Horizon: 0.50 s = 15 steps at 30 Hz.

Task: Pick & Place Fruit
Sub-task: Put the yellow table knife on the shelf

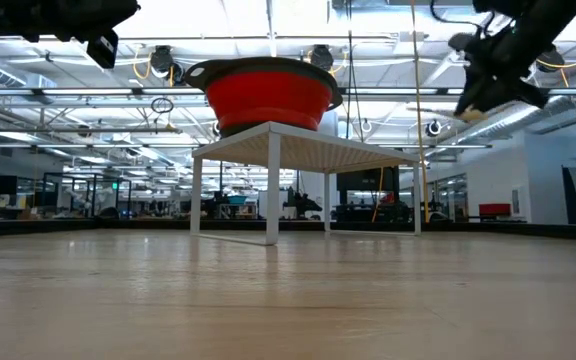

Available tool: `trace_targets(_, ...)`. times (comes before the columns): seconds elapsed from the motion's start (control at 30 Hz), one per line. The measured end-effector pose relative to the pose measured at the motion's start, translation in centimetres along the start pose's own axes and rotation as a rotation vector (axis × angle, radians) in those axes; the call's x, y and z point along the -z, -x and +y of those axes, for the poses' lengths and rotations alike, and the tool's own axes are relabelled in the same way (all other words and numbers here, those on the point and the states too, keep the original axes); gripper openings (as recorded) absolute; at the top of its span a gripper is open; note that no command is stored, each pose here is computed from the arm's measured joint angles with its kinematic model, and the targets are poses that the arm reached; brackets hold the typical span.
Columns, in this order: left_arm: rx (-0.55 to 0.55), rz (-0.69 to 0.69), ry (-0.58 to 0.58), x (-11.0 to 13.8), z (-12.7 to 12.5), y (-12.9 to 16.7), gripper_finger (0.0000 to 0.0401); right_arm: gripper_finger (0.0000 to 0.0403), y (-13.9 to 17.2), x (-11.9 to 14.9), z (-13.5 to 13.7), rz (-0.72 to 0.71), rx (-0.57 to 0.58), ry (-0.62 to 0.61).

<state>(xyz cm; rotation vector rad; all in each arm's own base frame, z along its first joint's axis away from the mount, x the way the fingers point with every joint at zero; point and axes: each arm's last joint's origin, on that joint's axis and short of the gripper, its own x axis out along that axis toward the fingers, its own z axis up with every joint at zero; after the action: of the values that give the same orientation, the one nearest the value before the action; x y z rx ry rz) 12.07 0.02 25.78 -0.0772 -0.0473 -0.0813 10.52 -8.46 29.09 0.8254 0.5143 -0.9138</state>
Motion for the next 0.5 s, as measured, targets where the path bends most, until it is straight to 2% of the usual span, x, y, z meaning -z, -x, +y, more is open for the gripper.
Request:
trace_targets(0.2,0.0,0.0,0.0,0.0,0.0,0.0,0.001,0.0073,0.9,-0.7,0.9,-0.068,-0.202,0.093)
trace_targets(0.5,0.0,0.0,0.003,0.0,0.0,0.0,0.001,0.0071,1.7,-2.0,2.7,-0.176,-0.505,0.312)
